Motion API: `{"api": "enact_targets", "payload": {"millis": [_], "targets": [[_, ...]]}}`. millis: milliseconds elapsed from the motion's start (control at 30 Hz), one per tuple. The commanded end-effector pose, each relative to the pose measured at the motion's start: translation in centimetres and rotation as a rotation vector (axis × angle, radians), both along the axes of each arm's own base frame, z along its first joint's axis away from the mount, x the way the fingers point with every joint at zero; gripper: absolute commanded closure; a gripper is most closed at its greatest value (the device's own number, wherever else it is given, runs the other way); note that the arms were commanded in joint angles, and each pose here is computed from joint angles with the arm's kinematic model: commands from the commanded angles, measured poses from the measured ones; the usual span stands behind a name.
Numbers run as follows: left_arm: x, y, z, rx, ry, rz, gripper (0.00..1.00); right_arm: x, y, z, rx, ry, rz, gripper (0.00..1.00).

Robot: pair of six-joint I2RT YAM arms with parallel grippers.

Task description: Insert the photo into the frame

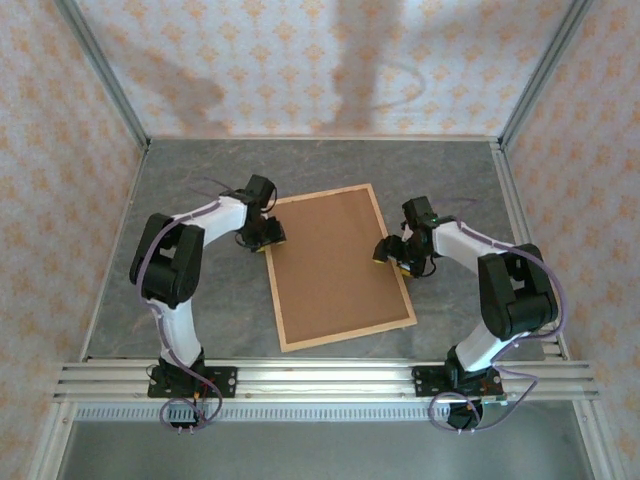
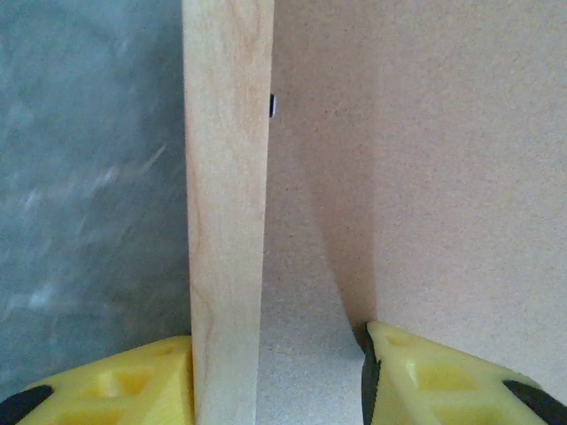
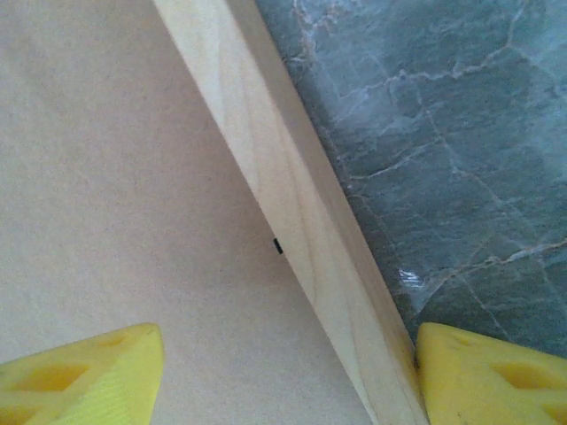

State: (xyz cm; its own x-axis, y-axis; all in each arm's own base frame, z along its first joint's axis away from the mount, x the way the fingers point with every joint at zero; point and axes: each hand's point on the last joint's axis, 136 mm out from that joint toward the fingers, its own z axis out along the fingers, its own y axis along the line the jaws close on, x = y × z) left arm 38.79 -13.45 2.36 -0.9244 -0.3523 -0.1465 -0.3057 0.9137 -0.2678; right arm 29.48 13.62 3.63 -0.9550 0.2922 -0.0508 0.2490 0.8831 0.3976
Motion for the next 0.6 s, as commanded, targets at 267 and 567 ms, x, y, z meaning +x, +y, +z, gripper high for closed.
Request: {"api": "enact_targets", "payload": {"millis": [267, 567], "targets": [[9.6, 0.2, 1.6, -0.002, -0.298, -0.056, 0.61, 0.3, 0.8, 1.6, 0.029, -0.028, -0.005, 0.26], [6.7, 1.7, -0.8, 0.057, -0.225, -0.075, 0.69, 1.4, -0.4, 2.5, -0.028, -0.057, 0.007, 0.24]]}}
